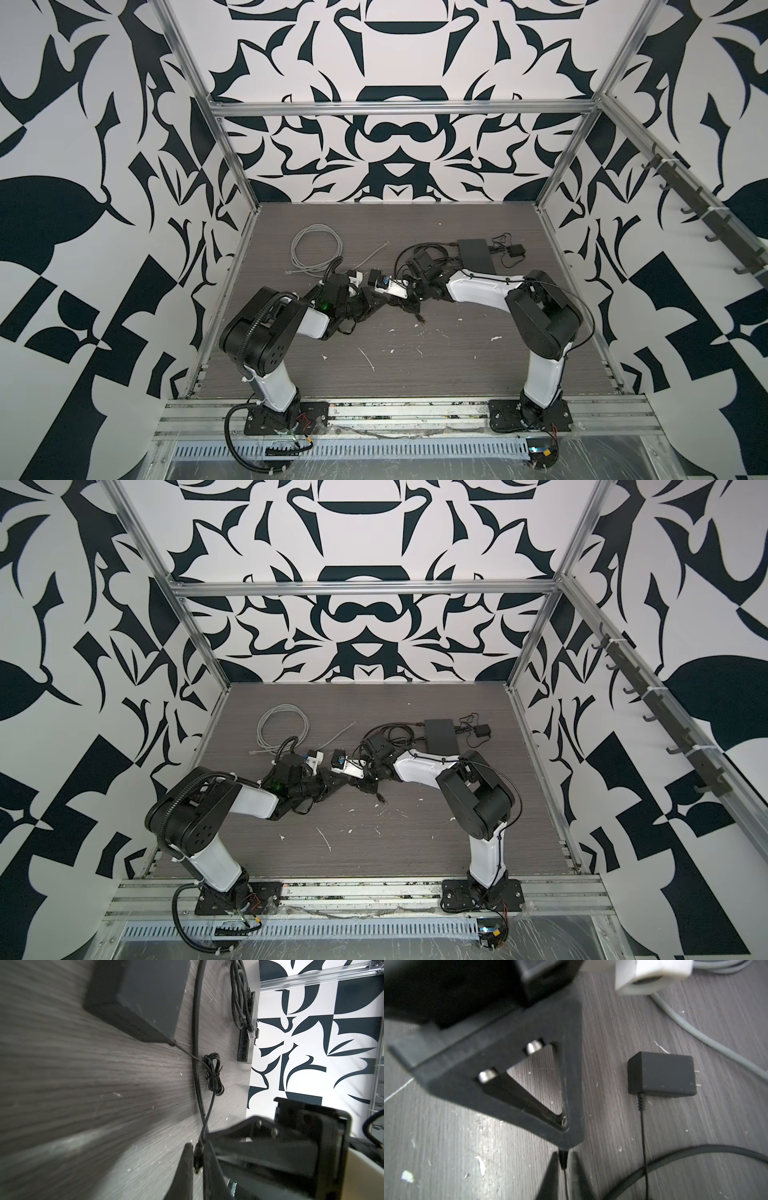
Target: Insert the plug into the switch port
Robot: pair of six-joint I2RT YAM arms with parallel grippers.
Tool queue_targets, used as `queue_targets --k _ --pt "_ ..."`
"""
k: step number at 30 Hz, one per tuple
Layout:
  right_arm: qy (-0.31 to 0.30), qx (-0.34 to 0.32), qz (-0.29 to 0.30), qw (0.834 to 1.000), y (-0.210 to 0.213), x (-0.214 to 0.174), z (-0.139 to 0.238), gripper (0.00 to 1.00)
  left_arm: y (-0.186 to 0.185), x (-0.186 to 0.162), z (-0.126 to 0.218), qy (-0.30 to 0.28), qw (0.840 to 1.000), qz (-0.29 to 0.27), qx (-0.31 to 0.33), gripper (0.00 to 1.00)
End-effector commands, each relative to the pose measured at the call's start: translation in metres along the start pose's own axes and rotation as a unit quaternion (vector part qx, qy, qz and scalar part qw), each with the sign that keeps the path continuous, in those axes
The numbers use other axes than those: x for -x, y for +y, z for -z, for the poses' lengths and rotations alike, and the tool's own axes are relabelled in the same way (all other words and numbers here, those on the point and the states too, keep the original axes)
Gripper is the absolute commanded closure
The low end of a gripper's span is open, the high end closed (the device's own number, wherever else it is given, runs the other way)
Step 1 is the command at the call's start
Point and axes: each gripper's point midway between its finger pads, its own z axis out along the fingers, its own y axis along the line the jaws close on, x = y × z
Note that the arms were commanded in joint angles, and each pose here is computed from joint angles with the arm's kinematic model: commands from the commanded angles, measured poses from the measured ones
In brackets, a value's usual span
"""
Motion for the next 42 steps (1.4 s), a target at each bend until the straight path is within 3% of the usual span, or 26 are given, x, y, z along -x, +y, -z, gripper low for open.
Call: queue_targets --k 1,4,6,24,42 --pt "-0.019 -0.017 0.000 1.000 -0.004 0.002 0.014 0.67 0.003 -0.006 0.002 0.011 1.000 0.000 0.004 0.92" --pt "-0.042 -0.027 -0.006 0.999 -0.005 0.002 0.024 0.51 0.000 -0.007 0.003 0.015 1.000 -0.009 0.005 0.93" --pt "-0.052 -0.034 -0.009 0.998 -0.007 0.003 0.026 0.50 -0.002 -0.007 0.003 0.017 1.000 -0.013 0.006 0.92" --pt "-0.118 0.003 -0.011 0.993 0.000 0.022 0.016 0.61 -0.017 -0.009 0.010 0.023 0.999 -0.022 -0.009 0.93" --pt "-0.144 0.028 0.002 0.989 0.019 0.020 0.019 0.62 -0.025 -0.003 0.022 0.012 0.999 -0.039 0.005 0.93"
